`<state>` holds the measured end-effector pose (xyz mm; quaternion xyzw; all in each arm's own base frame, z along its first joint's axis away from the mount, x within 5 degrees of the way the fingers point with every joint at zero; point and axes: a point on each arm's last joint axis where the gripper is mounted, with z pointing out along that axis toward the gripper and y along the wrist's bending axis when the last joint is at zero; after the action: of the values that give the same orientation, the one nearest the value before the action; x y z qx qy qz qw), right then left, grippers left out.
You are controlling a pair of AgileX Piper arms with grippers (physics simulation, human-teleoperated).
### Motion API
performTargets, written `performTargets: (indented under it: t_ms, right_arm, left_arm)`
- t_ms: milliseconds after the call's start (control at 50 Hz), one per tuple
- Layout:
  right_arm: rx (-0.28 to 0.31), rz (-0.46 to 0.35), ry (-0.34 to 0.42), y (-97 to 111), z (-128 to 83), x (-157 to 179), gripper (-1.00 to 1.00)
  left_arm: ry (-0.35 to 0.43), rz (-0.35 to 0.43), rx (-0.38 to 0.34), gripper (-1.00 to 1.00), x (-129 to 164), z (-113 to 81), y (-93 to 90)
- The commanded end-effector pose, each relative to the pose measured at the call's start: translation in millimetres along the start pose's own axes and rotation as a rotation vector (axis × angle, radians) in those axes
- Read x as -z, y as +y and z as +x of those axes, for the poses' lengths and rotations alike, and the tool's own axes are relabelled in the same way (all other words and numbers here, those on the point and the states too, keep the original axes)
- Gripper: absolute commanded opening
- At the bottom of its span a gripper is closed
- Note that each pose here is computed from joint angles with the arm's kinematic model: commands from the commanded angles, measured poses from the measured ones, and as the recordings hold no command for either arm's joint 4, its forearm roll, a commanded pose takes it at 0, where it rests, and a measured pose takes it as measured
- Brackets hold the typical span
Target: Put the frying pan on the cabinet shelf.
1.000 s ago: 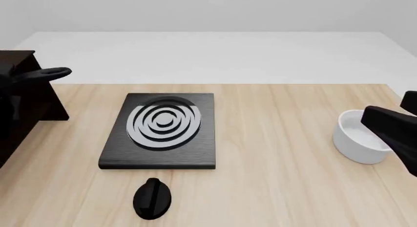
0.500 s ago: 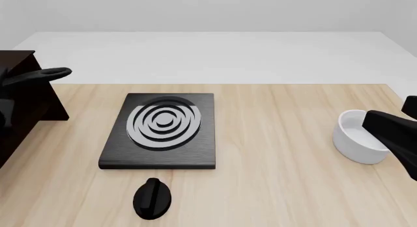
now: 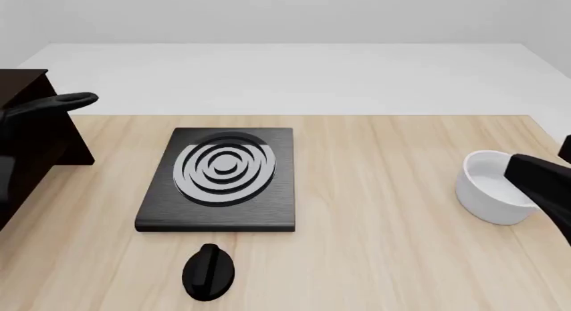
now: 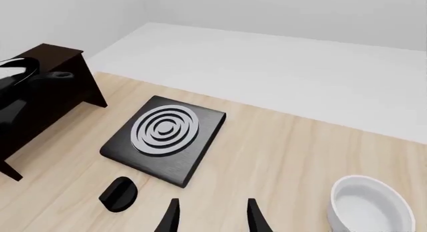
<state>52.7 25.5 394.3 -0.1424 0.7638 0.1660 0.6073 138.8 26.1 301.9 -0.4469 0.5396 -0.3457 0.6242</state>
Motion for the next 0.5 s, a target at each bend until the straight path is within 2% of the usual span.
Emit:
performTargets:
  t_ms: [20, 160, 420, 500]
  right_arm:
    - [-0.006, 0.003, -0.004, 0, 2, 2, 1.0]
    - [-0.008, 0.002, -0.006, 0, 3, 3, 1.0]
    - [-0.02, 0.008, -0.026, -1, 2, 8, 1.0]
    - [-0.028, 0.016, -0.034, -1, 2, 12, 1.0]
  left_arm:
    - [0.021, 0.014, -0.011, 1.0, 20, 2.2, -2.8]
    - [0.04, 0.022, -0.016, 1.0, 32, 3.4, -4.9]
    - [0.085, -0.004, -0.083, 1.0, 55, 6.6, -1.5]
    - [0.116, -0.007, -0.133, 1.0, 69, 6.4, -4.0]
